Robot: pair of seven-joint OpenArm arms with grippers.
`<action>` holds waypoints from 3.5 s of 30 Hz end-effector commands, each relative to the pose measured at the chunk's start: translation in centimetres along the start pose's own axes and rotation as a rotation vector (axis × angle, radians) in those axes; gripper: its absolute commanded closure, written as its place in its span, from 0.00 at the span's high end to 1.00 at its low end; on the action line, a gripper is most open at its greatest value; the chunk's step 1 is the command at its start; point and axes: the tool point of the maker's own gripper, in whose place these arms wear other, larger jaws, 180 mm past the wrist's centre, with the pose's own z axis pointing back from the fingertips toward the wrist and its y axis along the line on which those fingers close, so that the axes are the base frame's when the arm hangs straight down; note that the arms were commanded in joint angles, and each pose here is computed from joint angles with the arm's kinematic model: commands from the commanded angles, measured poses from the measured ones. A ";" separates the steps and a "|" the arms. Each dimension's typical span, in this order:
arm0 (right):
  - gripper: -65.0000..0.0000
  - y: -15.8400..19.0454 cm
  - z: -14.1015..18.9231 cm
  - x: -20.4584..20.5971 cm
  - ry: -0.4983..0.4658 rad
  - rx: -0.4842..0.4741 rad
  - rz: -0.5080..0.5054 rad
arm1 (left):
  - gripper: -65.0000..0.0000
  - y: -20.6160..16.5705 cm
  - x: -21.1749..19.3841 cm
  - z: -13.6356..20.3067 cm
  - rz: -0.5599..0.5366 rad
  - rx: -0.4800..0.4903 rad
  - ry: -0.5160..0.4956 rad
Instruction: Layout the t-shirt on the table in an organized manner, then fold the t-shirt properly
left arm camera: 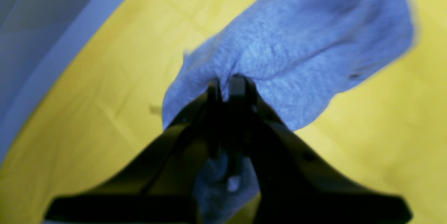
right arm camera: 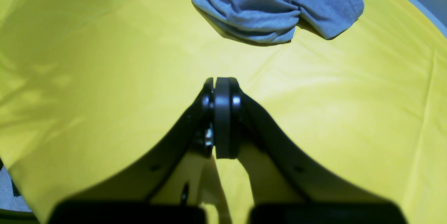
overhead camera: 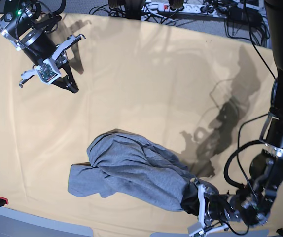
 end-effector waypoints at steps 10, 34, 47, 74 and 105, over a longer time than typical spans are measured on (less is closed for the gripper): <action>0.00 1.2 0.0 1.4 -0.056 0.052 0.005 | 0.00 -0.3 6.7 6.8 -0.103 -0.074 -0.129; 0.69 -0.4 -12.9 2.3 -0.052 0.051 0.064 | 0.00 4.1 2.6 6.2 -0.041 0.105 -0.112; 0.69 -2.1 -20.2 3.3 -0.010 0.141 0.093 | 0.00 4.4 2.3 5.7 -0.061 0.133 -0.131; 0.00 -7.2 -16.0 5.3 0.110 0.058 0.247 | 0.00 4.8 2.3 5.7 -0.079 0.155 -0.126; 0.00 -17.8 -0.3 12.0 -0.057 -0.102 0.307 | 0.00 4.0 2.2 5.5 -0.054 0.116 -0.136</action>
